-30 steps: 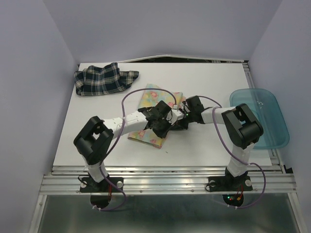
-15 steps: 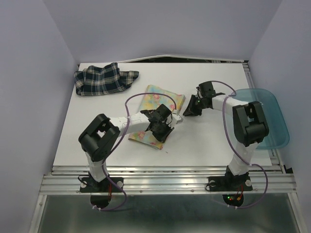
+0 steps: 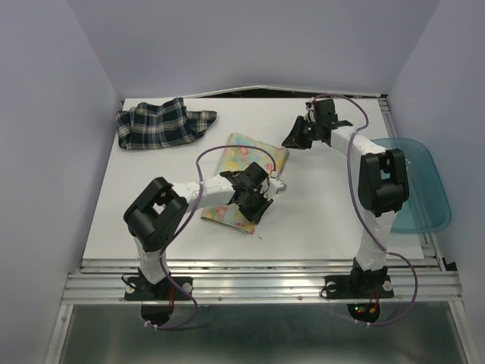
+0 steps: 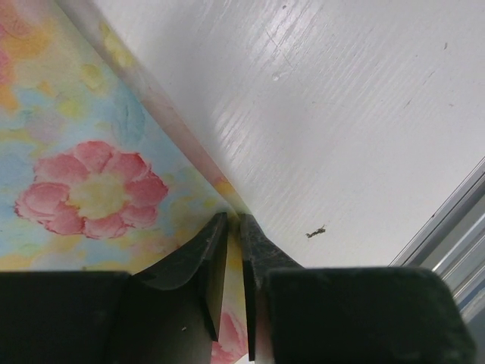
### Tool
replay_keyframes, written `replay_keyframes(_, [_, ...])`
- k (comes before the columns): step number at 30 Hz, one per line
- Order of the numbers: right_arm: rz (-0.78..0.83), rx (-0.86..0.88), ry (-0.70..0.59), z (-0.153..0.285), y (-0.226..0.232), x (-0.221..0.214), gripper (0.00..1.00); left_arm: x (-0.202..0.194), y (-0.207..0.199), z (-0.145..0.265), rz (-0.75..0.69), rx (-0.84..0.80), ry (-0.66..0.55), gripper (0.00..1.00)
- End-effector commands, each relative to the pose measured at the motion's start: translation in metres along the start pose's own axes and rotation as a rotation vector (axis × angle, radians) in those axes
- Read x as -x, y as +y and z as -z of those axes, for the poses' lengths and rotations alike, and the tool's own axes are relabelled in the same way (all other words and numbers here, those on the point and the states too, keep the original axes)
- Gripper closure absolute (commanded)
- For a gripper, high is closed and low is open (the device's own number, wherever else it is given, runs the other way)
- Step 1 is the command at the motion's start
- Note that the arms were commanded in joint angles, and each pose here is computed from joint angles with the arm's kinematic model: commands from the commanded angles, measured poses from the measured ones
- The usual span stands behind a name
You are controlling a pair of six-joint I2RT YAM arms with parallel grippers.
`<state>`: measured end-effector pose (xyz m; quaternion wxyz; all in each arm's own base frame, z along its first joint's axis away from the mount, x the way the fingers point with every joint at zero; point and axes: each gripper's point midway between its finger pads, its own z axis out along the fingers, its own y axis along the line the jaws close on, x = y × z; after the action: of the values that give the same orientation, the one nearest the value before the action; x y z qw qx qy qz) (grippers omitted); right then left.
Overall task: Fold and stack the skirts
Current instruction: Fold the skirt
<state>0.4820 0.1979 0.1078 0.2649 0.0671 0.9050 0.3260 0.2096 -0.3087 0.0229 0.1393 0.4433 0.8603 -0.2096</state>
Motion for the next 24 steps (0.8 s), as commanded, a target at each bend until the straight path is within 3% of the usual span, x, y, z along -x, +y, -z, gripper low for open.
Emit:
replay_keyframes(1, [-0.013,0.113,0.016,-0.008,0.021,0.001,0.78,-0.004,0.001,-0.006,-0.003,0.0,0.041,0.73])
replay_keyframes(8, [-0.049,0.045,0.203,-0.048,-0.036,-0.061,0.8,0.063,-0.017,0.033,-0.06,-0.054,-0.168,0.58])
replay_keyframes(11, [0.008,0.016,0.201,-0.059,-0.047,-0.057,0.8,0.083,-0.028,0.055,-0.093,-0.082,-0.245,0.51])
replay_keyframes(15, [0.152,0.038,0.142,-0.055,-0.025,-0.012,0.78,0.104,-0.022,0.104,-0.174,0.03,-0.367,0.32])
replay_keyframes(18, [0.216,0.096,0.078,-0.027,0.015,0.014,0.69,0.094,-0.002,0.13,-0.19,0.132,-0.399,0.23])
replay_keyframes(19, [0.235,0.11,0.059,-0.017,0.025,0.02,0.63,0.085,0.005,0.134,-0.195,0.158,-0.386,0.21])
replay_keyframes(20, [0.245,0.116,0.046,-0.007,0.032,0.023,0.5,0.079,0.01,0.139,-0.212,0.185,-0.38,0.21])
replay_keyframes(21, [0.242,0.117,0.06,0.001,0.041,0.017,0.46,0.064,0.017,0.143,-0.228,0.216,-0.366,0.21])
replay_keyframes(24, [0.17,0.123,0.088,0.028,0.05,-0.003,0.42,0.028,0.042,0.15,-0.286,0.312,-0.312,0.21])
